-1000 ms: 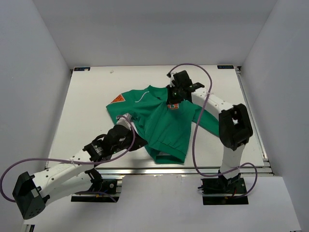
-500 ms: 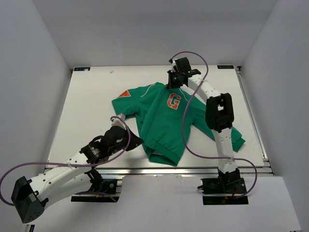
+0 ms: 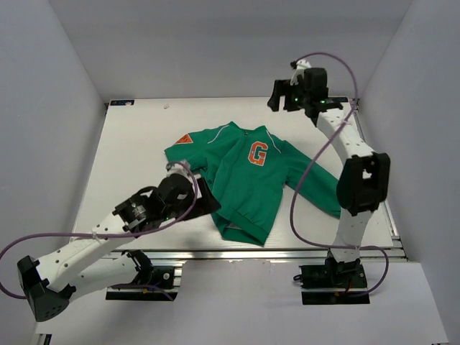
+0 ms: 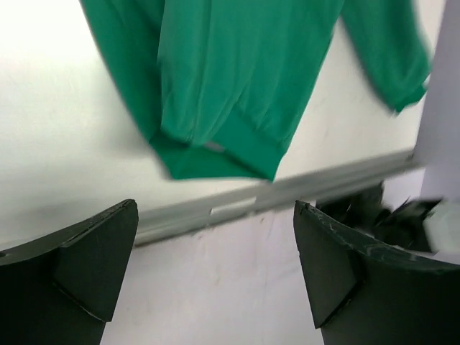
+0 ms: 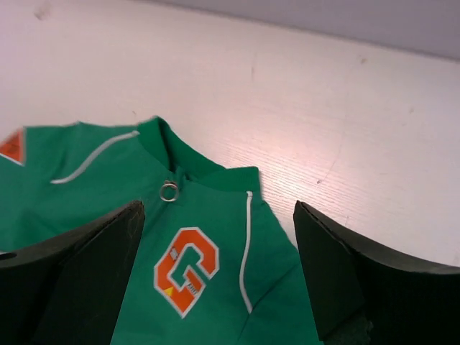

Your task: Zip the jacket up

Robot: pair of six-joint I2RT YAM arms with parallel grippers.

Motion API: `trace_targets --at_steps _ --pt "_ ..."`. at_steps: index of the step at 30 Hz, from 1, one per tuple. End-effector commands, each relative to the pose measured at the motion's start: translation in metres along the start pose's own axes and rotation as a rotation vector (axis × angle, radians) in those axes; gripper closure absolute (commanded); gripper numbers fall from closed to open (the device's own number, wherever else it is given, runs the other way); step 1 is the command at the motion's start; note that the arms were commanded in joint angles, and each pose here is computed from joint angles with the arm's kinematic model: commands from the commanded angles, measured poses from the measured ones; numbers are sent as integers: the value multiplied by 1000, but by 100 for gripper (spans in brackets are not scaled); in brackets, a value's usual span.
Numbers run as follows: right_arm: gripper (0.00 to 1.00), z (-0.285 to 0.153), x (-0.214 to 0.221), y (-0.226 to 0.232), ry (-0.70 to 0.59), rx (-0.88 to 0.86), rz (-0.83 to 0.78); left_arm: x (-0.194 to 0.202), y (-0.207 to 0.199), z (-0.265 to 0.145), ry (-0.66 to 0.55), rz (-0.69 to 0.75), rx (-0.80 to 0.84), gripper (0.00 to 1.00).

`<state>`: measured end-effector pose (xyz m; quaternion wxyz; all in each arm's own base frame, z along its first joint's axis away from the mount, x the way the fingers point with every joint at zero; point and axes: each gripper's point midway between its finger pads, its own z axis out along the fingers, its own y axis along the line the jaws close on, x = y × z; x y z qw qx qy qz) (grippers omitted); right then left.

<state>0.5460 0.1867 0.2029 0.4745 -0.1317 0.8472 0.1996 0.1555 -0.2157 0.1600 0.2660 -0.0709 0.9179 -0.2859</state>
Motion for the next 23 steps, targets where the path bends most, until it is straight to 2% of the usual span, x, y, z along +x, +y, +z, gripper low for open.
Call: trace_targets --at_steps 1,2,4,5,6,7,8,9,10,11,12,13,14,17,23 --pt "11 -63 -54 36 -120 -26 8 -50 -8 -24 -178 19 -83 2" --pt "11 -87 -64 36 -142 3 24 -58 -6 -19 -199 24 -128 2" --pt "11 -105 -46 32 -103 57 95 -88 -8 -23 -291 14 -195 2" --pt "11 -129 -48 35 -113 76 106 -100 2 -14 -322 19 -278 2" --pt "11 -135 -30 31 -78 97 128 -126 17 -13 -359 7 -341 2" --pt "10 -145 -24 33 -74 108 156 -143 26 -12 -370 -15 -366 2" --pt "11 -169 -25 36 -92 129 166 -155 20 -10 -324 -2 -314 2" --pt "11 -177 -19 36 -91 142 181 -187 43 -7 -356 -67 -335 2" --pt "11 -178 7 32 -49 158 195 -200 46 -9 -361 -68 -318 2" --pt "11 -198 3 33 -113 173 195 -221 54 -18 -410 -57 -347 2" --pt "11 -202 14 27 -119 207 206 -230 62 -22 -440 -61 -397 2" --pt "11 -201 46 21 -76 235 215 -238 68 -29 -477 -65 -443 2" --pt "11 -217 47 20 -117 256 221 -249 70 -39 -515 -64 -473 2" --pt "11 -234 73 13 -138 306 235 -262 83 -53 -571 -84 -480 2" --pt "11 -252 97 4 -138 360 206 -254 93 -58 -625 -78 -423 2"
